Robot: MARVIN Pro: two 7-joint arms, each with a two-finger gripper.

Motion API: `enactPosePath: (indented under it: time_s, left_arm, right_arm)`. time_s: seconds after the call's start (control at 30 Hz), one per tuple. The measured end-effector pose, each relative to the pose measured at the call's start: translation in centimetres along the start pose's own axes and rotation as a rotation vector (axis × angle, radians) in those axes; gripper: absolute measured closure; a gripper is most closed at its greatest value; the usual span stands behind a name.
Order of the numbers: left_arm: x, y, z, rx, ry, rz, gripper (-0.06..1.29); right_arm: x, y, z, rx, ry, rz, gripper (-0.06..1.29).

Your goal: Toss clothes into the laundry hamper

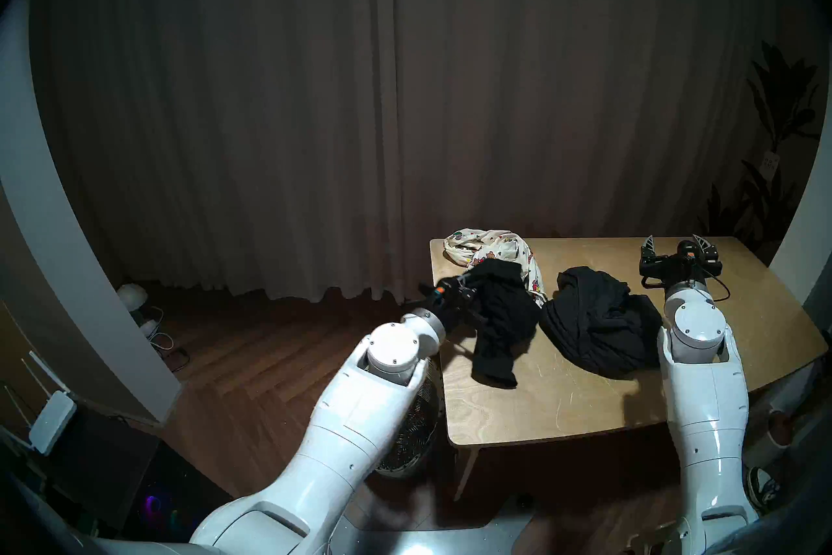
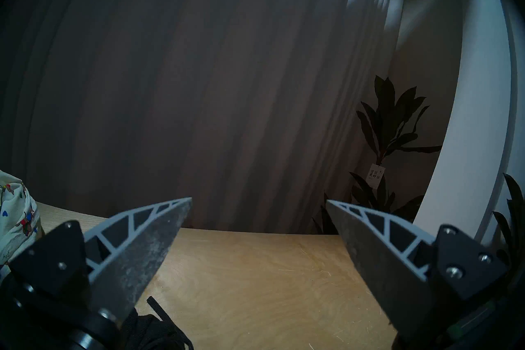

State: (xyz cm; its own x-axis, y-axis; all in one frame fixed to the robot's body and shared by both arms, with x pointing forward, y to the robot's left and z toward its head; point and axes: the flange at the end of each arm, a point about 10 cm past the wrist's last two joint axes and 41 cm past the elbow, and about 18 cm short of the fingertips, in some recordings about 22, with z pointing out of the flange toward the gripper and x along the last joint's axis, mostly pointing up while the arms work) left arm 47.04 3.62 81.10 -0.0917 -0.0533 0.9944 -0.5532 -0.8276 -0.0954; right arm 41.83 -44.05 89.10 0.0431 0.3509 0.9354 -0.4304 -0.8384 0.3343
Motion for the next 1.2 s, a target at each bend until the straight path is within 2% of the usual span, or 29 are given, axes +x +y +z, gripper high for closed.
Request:
enactPosePath:
  time_s: [0.2,0.3,0.47,0.57,0.73,0.9,1.07,1.2]
  left_arm:
    - [2.4,-7.3,-2.2,0.193,0.079,0.031,1.23]
    - [3.2,-10.5,-4.1,0.285,0.109,0.042,1.23]
    - [4.2,-14.3,-7.0,0.396,0.148,0.051,1.23]
    - [4.8,-15.9,-8.6,0.444,0.171,0.054,1.23]
    - [5.6,-17.0,-10.6,0.468,0.191,0.046,1.23]
    - [5.3,-16.2,-11.5,0.430,0.144,0.009,1.23]
    - [3.9,-15.9,-11.8,0.400,0.079,-0.025,1.23]
    - [1.3,-16.2,-11.7,0.388,-0.003,-0.044,1.23]
  right_arm:
    - [0.0,0.0,0.0,-0.001,-0.001,-0.001,-0.02]
    - [0.0,0.0,0.0,-0.002,0.000,-0.001,-0.02]
    - [0.0,0.0,0.1,-0.002,0.000,-0.001,-0.02]
    - [0.0,0.0,0.1,-0.002,0.001,-0.002,-0.02]
    - [0.1,0.0,0.1,-0.002,0.003,-0.002,-0.02]
    - [0.1,0.0,0.1,-0.002,0.006,-0.002,-0.02]
    - [0.1,0.0,0.1,-0.002,0.008,-0.002,-0.02]
    - [0.2,0.0,0.1,-0.002,0.010,-0.002,-0.02]
